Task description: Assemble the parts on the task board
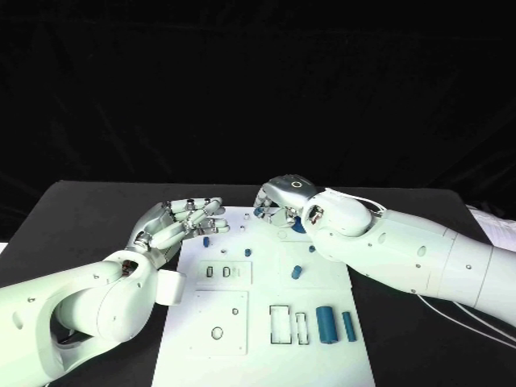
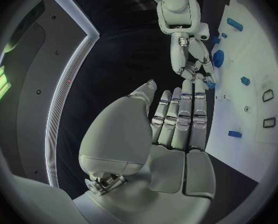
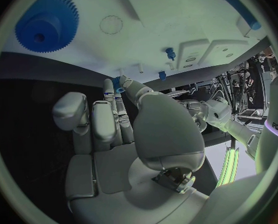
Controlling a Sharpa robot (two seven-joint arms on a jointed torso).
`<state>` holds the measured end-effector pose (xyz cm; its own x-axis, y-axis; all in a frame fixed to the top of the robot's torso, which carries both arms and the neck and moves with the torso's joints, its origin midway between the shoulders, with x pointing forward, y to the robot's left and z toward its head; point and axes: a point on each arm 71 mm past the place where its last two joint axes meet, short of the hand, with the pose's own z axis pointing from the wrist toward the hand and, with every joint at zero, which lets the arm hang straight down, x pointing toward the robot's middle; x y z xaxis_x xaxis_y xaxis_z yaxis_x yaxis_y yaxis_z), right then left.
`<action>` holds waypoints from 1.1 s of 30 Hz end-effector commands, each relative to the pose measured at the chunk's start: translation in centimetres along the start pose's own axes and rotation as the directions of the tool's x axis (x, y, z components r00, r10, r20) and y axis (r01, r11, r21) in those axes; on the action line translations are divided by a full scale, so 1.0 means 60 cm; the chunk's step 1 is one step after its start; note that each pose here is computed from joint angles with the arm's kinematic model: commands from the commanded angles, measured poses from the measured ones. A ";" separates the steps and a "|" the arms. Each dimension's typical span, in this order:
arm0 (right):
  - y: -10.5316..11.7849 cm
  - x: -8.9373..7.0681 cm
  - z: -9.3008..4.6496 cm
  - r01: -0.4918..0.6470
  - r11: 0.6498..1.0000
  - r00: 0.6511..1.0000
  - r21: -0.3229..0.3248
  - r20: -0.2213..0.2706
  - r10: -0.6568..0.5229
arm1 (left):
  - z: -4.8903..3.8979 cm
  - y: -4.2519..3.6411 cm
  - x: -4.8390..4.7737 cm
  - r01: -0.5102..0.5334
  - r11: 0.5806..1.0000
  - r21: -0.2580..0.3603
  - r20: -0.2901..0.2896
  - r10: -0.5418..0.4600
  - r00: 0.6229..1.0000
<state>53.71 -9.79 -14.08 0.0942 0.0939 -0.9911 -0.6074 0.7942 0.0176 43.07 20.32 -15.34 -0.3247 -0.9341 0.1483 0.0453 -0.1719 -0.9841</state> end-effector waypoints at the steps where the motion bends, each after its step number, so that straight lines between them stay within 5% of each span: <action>1: 0.002 0.000 0.006 0.002 1.000 1.000 0.007 0.014 -0.002 | 0.001 -0.002 0.004 0.010 1.000 0.005 -0.020 -0.010 1.000; 33: 0.018 0.021 0.036 -0.003 1.000 0.998 0.010 -0.057 0.004 | 0.005 -0.001 0.009 0.013 1.000 0.001 -0.027 -0.013 1.000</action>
<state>54.82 -7.53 -14.74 0.0644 0.0808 -0.9947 -0.6008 0.7990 0.0260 43.18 19.96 -15.34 -0.3308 -0.9316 0.1506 0.0401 -0.1733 -0.9841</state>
